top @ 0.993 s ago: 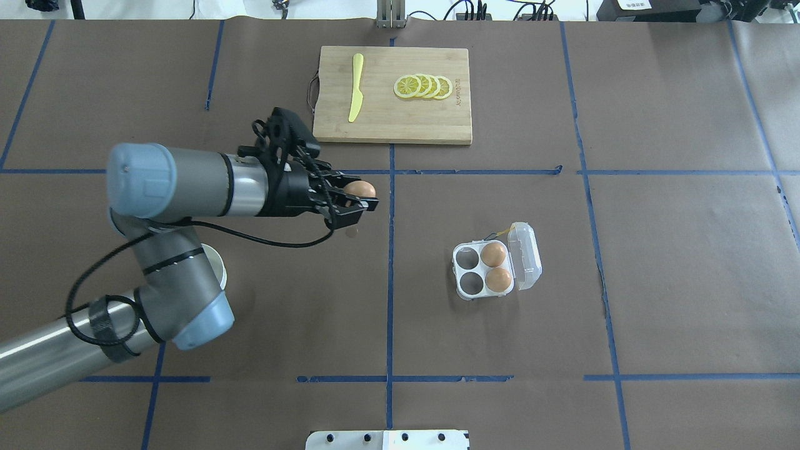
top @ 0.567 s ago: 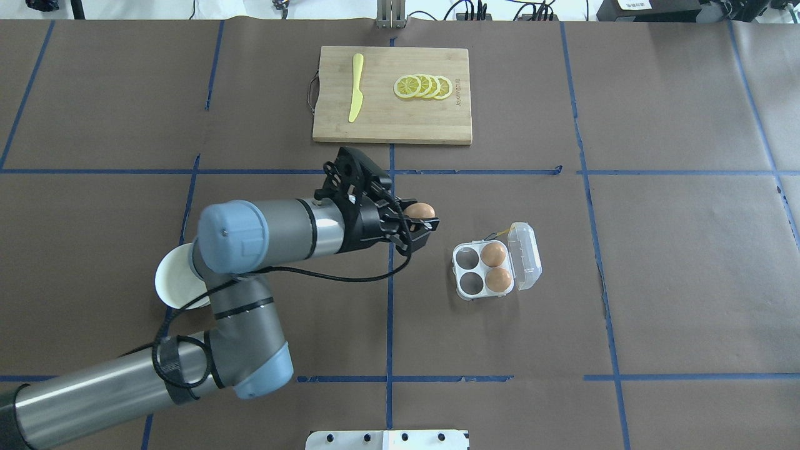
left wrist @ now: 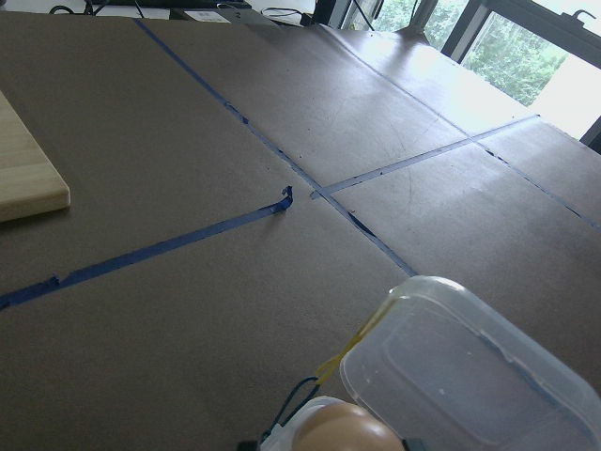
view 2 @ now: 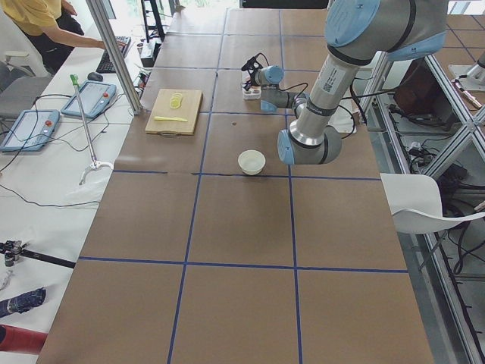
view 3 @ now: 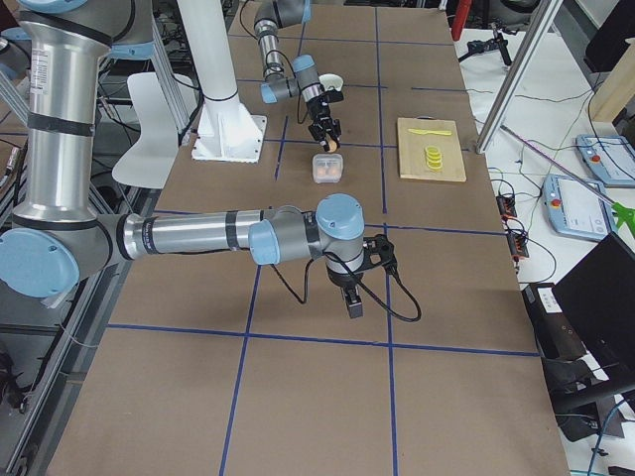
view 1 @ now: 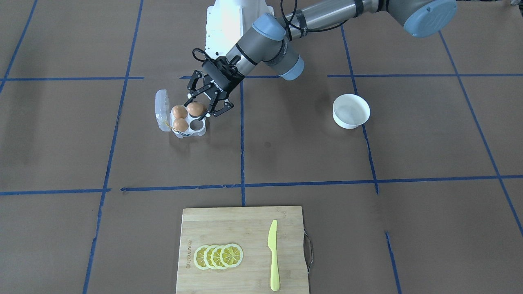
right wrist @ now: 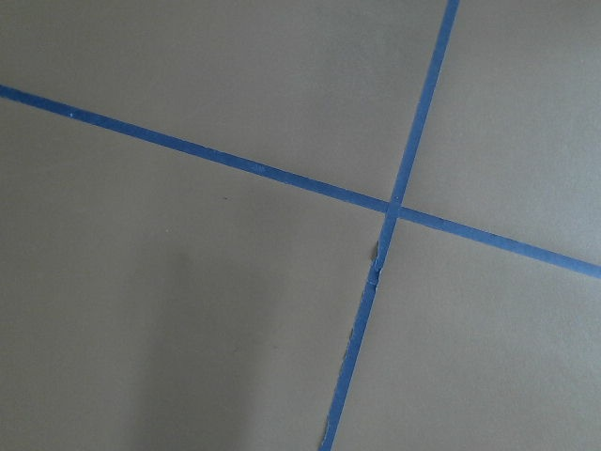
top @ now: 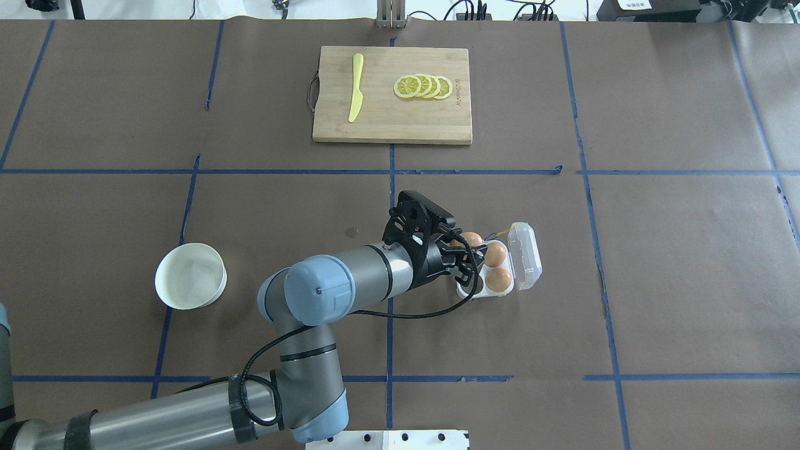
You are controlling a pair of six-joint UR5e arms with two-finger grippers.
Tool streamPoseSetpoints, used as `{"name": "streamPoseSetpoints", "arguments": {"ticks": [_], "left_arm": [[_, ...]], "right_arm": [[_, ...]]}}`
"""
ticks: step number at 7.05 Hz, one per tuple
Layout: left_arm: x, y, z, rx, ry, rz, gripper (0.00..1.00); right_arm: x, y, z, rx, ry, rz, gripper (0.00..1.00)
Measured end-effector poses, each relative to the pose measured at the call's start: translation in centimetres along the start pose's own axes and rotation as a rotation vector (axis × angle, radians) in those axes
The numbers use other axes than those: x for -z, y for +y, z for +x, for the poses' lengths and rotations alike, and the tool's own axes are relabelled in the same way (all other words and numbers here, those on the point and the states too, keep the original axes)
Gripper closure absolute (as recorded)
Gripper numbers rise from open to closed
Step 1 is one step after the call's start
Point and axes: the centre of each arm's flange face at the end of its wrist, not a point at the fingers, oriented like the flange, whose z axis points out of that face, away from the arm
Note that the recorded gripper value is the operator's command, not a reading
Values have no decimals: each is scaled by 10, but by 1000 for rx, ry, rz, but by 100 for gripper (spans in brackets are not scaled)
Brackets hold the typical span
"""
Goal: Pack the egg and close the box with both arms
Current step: 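Lower the egg into the empty carton slot and open the left gripper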
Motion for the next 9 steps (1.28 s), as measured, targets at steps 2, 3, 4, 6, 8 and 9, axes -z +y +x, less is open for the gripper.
{"name": "streamPoseSetpoints", "arguments": {"ticks": [2,3,4,6,8,9], "left_arm": [[-8,12,12,1,2,-16,86],[-10,15,16,2,1,-17,69],[-11,16,17,3,0,-16,47],[-11,17,18,37,-1,-15,4],[-11,16,19,55,1,-15,1],[-11,16,19,57,1,-15,1]], "right_arm": [[0,-1,0,2,0,1,0],[1,-2,0,3,0,2,0],[1,-2,0,3,1,3,0],[2,-3,0,3,1,4,0],[2,-3,0,3,1,6,0],[3,-3,0,3,1,6,0]]}}
